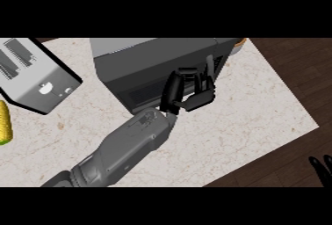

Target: Pick up the milk, place it into the microwave and close the microwave

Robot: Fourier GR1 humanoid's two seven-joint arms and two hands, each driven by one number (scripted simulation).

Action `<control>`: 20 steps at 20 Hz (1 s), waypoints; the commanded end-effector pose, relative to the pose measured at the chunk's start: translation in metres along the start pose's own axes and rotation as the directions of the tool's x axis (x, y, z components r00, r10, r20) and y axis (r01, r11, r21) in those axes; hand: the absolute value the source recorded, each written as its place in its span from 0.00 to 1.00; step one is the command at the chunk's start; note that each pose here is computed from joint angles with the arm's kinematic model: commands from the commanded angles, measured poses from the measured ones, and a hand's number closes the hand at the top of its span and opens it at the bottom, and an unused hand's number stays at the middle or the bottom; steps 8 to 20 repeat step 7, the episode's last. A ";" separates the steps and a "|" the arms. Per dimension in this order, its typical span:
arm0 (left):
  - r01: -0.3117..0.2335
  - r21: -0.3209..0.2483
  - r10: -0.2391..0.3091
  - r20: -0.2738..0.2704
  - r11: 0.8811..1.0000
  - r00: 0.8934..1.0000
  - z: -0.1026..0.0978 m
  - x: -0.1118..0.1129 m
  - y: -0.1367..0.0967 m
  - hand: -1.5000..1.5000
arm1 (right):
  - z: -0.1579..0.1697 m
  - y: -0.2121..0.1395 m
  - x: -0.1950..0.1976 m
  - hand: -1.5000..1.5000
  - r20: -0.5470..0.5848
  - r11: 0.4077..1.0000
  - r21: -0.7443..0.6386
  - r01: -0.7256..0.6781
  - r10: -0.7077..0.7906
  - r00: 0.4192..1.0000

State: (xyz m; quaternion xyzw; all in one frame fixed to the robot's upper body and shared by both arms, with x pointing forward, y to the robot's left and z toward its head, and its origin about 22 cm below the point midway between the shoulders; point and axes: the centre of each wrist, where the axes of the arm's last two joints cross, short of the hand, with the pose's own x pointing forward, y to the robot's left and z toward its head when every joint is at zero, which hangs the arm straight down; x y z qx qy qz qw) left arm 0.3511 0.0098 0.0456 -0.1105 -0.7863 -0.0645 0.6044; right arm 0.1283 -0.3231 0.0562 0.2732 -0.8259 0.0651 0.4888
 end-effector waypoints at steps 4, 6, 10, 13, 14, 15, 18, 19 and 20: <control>0.018 0.014 -0.018 0.004 1.000 1.000 -0.019 0.007 0.005 1.00 | 0.002 0.002 0.007 0.00 0.004 0.999 0.020 0.030 -0.030 1.000; 0.014 0.020 -0.014 -0.001 1.000 1.000 -0.019 0.006 0.006 1.00 | 0.001 -0.001 0.011 0.00 -0.017 0.999 0.038 0.013 -0.013 1.000; 0.018 0.008 -0.018 0.009 1.000 1.000 -0.020 0.007 0.004 1.00 | -0.001 0.000 0.011 0.00 -0.011 0.999 0.044 0.028 -0.027 1.000; 0.018 0.008 -0.018 0.009 1.000 1.000 -0.020 0.007 0.004 1.00 | -0.001 0.000 0.011 0.00 -0.011 0.999 0.044 0.028 -0.027 1.000; 0.018 0.008 -0.018 0.009 1.000 1.000 -0.020 0.007 0.004 1.00 | -0.001 0.000 0.011 0.00 -0.011 0.999 0.044 0.028 -0.027 1.000; 0.018 0.008 -0.018 0.009 1.000 1.000 -0.020 0.007 0.004 1.00 | -0.001 0.000 0.011 0.00 -0.011 0.999 0.044 0.028 -0.027 1.000; 0.018 0.008 -0.018 0.009 1.000 1.000 -0.020 0.007 0.004 1.00 | -0.001 0.000 0.011 0.00 -0.011 0.999 0.044 0.028 -0.027 1.000; 0.018 0.008 -0.018 0.009 1.000 1.000 -0.020 0.007 0.004 1.00 | -0.001 0.000 0.011 0.00 -0.011 0.999 0.044 0.028 -0.027 1.000; 0.018 0.008 -0.018 0.009 1.000 1.000 -0.020 0.007 0.004 1.00 | -0.001 0.000 0.011 0.00 -0.011 0.999 0.044 0.028 -0.027 1.000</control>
